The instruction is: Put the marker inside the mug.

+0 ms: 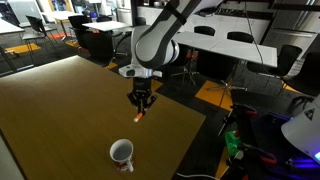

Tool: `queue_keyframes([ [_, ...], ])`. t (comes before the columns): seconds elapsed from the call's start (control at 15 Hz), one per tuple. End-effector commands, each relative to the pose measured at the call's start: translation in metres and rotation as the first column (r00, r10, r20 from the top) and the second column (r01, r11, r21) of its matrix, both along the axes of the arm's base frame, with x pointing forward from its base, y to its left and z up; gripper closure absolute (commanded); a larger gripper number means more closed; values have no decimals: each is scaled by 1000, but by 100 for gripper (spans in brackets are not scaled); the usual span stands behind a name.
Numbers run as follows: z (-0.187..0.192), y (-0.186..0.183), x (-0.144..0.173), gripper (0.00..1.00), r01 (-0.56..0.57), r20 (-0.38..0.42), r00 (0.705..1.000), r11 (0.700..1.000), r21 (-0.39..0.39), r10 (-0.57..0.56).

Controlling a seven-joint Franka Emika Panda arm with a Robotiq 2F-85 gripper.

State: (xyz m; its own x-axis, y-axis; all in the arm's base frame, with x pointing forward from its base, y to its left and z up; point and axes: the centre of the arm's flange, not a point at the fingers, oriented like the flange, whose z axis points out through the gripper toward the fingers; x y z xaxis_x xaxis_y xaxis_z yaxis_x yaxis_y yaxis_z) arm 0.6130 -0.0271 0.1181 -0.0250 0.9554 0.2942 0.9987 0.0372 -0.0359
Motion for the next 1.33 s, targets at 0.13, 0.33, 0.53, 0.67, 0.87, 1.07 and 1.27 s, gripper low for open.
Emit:
queue_keyframes([
  [0.13, 3, 6, 4, 95, -203, -64, 976, 974, 97, 210],
  [0.33, 3, 11, 4, 95, -293, -77, 949, 944, 155, 307],
  [0.53, 1, 18, 6, 95, -350, -76, 925, 912, 213, 373],
  [0.67, -3, 23, 7, 95, -382, -64, 910, 889, 252, 410],
  [0.87, -10, 31, 10, 95, -409, -20, 900, 859, 308, 436],
  [1.07, -21, 35, 14, 95, -402, 34, 907, 840, 364, 419],
  [1.27, -28, 39, 19, 95, -379, 64, 919, 824, 421, 390],
])
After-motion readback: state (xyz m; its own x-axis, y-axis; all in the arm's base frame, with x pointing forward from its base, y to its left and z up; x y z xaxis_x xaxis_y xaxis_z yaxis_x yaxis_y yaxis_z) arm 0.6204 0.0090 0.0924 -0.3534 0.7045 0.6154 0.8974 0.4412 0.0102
